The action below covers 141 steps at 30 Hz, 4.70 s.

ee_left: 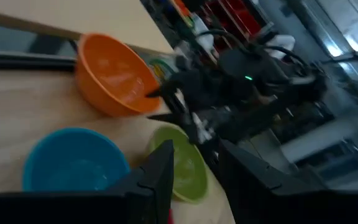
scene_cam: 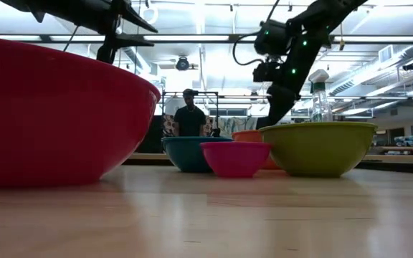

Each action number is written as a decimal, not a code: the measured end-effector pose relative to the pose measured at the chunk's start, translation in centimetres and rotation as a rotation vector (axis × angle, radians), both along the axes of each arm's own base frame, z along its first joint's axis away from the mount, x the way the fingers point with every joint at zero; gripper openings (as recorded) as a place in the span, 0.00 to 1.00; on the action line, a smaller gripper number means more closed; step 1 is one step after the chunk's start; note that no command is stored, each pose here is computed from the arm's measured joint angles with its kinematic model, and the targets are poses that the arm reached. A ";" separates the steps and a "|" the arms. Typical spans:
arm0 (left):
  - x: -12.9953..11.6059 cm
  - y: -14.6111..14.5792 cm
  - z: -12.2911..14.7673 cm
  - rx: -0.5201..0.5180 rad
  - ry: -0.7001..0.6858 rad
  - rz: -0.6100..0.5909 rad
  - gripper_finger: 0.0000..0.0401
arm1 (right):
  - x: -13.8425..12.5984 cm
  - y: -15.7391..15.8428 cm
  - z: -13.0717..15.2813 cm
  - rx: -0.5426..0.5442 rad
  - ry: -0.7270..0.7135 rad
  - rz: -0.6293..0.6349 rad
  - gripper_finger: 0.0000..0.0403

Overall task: Nest bowls inside each other
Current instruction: Stack the orange bowl on the red bowl, then stack the green bowl on the orange bowl

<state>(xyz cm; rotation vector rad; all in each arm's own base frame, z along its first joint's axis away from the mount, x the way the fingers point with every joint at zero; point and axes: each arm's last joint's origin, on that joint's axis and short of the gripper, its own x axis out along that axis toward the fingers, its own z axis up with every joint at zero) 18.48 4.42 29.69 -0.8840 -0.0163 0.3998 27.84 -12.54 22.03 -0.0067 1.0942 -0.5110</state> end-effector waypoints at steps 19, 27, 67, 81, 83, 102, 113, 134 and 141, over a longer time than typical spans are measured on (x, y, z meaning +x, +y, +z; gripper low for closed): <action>-0.4 -0.4 0.2 0.012 0.004 -0.030 0.33 | 0.7 0.3 -2.1 -0.002 0.136 0.174 0.06; -2.1 -0.1 -0.1 -0.027 0.063 0.016 0.33 | 2.1 2.9 1.3 -0.074 0.077 0.343 0.09; -7.5 -1.6 3.1 0.047 -0.181 -0.079 0.32 | 19.2 26.2 8.0 0.150 -0.576 0.775 0.10; -7.4 -1.8 3.0 0.031 -0.169 -0.141 0.32 | 20.3 26.7 4.0 0.253 -0.436 0.787 0.49; -7.4 -1.8 2.9 0.029 -0.166 -0.141 0.32 | 19.8 26.4 5.9 0.245 -0.483 0.766 0.56; -4.2 -0.9 0.9 -0.047 0.005 -0.048 0.32 | 5.0 19.0 12.8 0.093 -0.216 0.182 0.44; -0.9 -1.1 -0.2 -0.105 0.024 -0.080 0.32 | -4.9 14.5 7.0 0.275 -0.169 -0.244 0.44; 0.5 -0.9 -0.5 -0.105 0.012 -0.076 0.32 | -10.4 6.3 -1.8 0.483 -0.113 -0.588 0.55; 0.5 -0.9 -0.5 -0.105 0.011 -0.075 0.32 | -11.1 5.8 -3.0 0.493 -0.096 -0.630 0.29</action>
